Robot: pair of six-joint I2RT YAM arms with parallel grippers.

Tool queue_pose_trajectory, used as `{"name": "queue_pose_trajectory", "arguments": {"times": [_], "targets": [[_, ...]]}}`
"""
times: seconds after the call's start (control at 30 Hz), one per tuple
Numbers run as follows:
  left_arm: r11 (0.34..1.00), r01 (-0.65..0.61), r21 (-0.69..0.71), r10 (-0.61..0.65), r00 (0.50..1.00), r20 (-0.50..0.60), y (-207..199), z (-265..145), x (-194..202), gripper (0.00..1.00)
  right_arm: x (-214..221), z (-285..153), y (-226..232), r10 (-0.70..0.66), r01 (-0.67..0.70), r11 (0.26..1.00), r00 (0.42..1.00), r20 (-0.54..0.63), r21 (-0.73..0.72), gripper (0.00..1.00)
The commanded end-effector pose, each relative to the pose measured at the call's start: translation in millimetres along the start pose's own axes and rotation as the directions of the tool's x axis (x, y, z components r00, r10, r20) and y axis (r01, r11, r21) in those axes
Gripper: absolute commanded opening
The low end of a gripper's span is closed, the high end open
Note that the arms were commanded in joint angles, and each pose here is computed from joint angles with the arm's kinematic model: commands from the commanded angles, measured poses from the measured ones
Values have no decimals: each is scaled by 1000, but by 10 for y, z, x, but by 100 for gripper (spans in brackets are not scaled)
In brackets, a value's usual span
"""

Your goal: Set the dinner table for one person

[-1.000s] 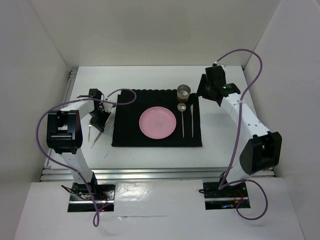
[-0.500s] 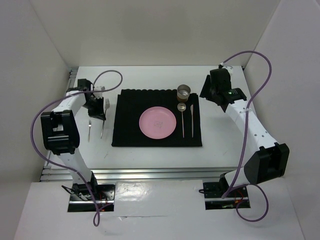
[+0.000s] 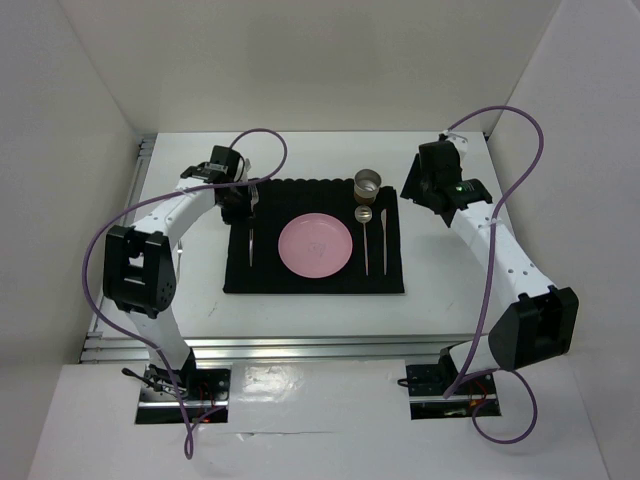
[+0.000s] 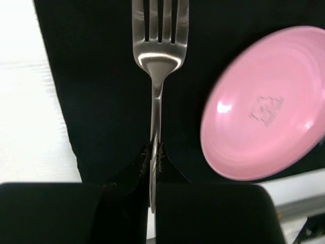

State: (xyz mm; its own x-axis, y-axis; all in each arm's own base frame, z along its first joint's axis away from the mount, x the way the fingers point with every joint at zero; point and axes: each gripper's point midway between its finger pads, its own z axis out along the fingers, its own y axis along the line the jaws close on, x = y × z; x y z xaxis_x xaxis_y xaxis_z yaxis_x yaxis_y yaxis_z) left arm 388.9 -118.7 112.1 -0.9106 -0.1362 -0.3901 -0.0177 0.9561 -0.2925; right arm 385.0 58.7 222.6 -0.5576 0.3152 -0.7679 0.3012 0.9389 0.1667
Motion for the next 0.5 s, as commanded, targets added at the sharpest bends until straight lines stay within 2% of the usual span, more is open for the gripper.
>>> {"name": "queue_pose_trajectory", "arguments": {"times": [0.0, 0.17, 0.33, 0.47], "targets": [[992, 94, -83, -87, 992, 87, 19, 50, -215, 0, -7, -68, -99, 9, -10, 999, 1000, 26, 34, 64], [979, 53, -195, -40, 997, 72, 72, 295, -121, 0, 47, 8, -167, -10, 9, 997, 1000, 16, 75, 66], [976, 43, -212, -46, 999, -9, 83, 560, 94, 0, 55, 98, -163, -34, 32, 996, 999, 14, 86, 68], [963, 38, -267, -41, 999, -5, 145, 676, 79, 0, 117, 163, -171, -37, 37, 995, 999, 5, 90, 68]]}}
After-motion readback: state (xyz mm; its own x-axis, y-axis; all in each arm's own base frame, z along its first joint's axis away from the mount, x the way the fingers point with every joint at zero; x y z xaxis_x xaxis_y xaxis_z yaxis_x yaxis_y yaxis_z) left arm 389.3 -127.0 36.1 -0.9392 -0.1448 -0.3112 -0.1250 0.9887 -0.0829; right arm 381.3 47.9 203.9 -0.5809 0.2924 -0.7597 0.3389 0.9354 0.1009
